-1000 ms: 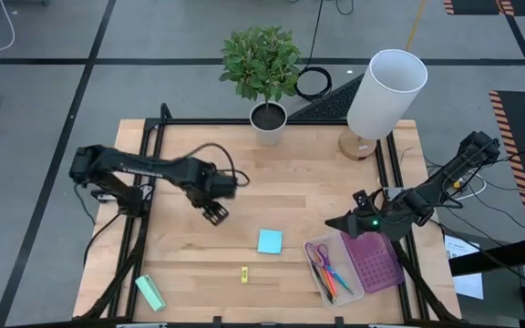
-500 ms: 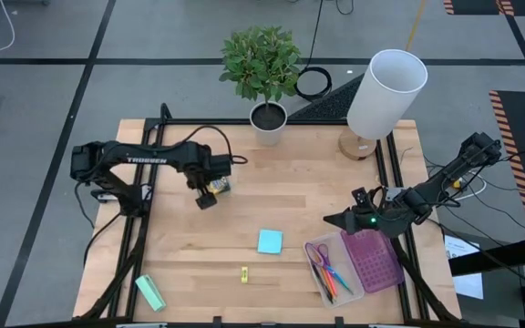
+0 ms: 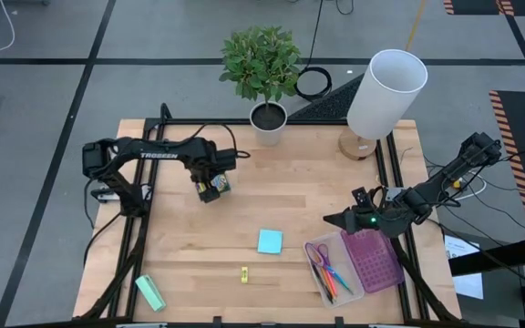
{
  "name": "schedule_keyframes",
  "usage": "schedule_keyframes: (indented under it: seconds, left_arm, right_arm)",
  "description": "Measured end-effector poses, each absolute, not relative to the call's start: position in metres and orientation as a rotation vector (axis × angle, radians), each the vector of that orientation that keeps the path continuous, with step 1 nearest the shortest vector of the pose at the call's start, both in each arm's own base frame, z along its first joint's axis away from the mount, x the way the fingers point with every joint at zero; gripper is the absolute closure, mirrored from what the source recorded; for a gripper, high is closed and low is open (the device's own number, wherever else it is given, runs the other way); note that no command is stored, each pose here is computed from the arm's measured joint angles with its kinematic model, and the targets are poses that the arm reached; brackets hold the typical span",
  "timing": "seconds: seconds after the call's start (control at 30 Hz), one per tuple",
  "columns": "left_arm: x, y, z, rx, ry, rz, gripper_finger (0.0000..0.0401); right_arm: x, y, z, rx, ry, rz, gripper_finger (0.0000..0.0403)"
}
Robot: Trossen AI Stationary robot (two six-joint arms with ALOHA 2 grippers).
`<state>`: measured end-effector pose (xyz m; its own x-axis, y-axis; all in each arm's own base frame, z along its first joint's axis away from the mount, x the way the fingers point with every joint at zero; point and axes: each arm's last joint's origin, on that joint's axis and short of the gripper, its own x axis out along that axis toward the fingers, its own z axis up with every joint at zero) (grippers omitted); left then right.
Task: Pack school essentials
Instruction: Put the yellow crayon box into the purple supply box
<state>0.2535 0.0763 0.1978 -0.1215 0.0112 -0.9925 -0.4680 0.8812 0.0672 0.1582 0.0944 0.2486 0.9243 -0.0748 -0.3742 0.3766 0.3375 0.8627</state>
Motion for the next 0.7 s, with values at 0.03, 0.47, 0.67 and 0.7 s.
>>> schedule_keyframes:
  seconds: [0.03, 0.47, 0.67, 0.7]
  left_arm:
    - [0.254, 0.077, 0.197, -0.346, 1.653, 0.432, 0.0001]
    - [0.264, 0.08, 0.191, -0.426, 1.591, 0.394, 0.0001]
    - [0.262, 0.089, 0.176, -0.45, 1.675, 0.406, 0.0001]
    - [0.263, 0.09, 0.174, -0.448, 1.682, 0.401, 0.0001]
  right_arm:
    - [0.158, 0.094, 0.249, 1.2, 0.289, -0.3, 0.0403]
    - [0.159, 0.094, 0.25, 1.229, 0.276, -0.3, 0.0403]
    - [0.16, 0.094, 0.252, 1.245, 0.263, -0.287, 0.0403]
    - [0.16, 0.094, 0.252, 1.246, 0.262, -0.286, 0.0403]
